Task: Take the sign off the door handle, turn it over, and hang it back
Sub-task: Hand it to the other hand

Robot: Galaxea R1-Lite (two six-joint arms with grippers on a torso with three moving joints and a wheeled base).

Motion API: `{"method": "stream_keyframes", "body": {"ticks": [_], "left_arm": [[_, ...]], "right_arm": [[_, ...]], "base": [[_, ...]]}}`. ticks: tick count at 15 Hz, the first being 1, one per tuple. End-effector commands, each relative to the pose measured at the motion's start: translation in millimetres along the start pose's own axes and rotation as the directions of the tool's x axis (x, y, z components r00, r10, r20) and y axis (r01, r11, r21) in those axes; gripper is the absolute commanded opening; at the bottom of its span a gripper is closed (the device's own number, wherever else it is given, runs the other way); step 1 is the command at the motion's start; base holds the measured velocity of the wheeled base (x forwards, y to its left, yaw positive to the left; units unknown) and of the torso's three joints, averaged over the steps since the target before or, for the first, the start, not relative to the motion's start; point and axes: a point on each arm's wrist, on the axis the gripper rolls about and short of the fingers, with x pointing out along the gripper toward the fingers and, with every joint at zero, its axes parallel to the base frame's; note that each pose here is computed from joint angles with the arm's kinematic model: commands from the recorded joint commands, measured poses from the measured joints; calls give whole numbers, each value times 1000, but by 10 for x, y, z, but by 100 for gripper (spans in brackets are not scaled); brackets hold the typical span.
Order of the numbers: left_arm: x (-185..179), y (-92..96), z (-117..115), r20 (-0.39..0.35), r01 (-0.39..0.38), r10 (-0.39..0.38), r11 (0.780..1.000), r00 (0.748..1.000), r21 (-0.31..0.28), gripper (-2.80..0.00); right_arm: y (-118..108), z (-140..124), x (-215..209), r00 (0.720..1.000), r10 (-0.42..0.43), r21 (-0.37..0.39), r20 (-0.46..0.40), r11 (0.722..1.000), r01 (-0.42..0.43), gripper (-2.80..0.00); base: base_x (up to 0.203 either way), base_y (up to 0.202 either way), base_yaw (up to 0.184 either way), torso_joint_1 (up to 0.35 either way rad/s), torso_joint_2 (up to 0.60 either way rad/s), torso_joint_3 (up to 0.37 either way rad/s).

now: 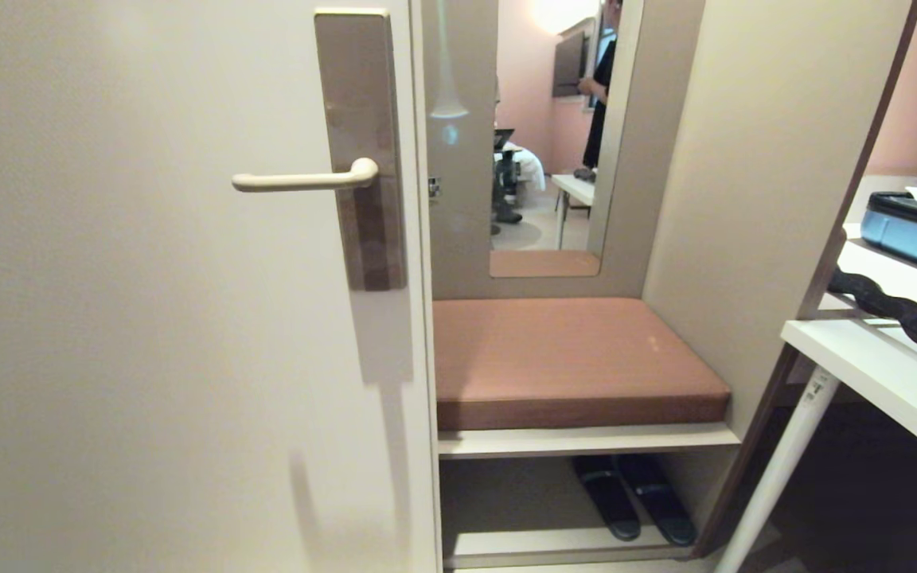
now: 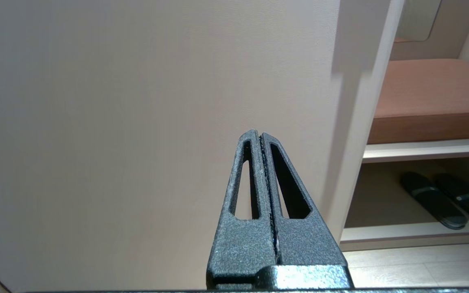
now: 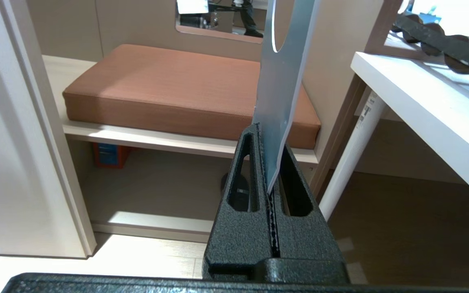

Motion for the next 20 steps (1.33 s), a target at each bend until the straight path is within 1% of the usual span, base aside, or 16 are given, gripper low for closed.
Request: {"method": "stream_keyframes", "body": {"ticks": [1, 9, 14, 17, 20], "left_arm": [[1, 0, 1, 0, 2, -2, 1000, 1000, 2, -280], [1, 0, -1, -2, -4, 4, 1000, 1000, -3, -280], [1, 1, 1, 0, -3, 3, 1000, 1000, -3, -280], [1, 0, 1, 0, -2, 2, 1000, 1000, -3, -280], [1, 0, 1, 0, -1, 1, 1000, 1000, -1, -280]], "right_arm": [[0, 1, 1, 1000, 1, -2, -2, 1000, -1, -280], [-1, 16, -4, 1000, 2, -2, 4, 1000, -2, -280], [-10, 203, -62, 998, 27, -3, 61, 1000, -27, -280], [-21, 331, -35, 999, 33, -2, 36, 999, -33, -280], [-45, 565, 63, 999, 48, 8, -14, 999, -48, -280]], "base": [[0, 0, 0, 0, 0, 0], [0, 0, 0, 0, 0, 0], [0, 0, 0, 0, 0, 0], [0, 0, 0, 0, 0, 0], [0, 0, 0, 0, 0, 0]]}}
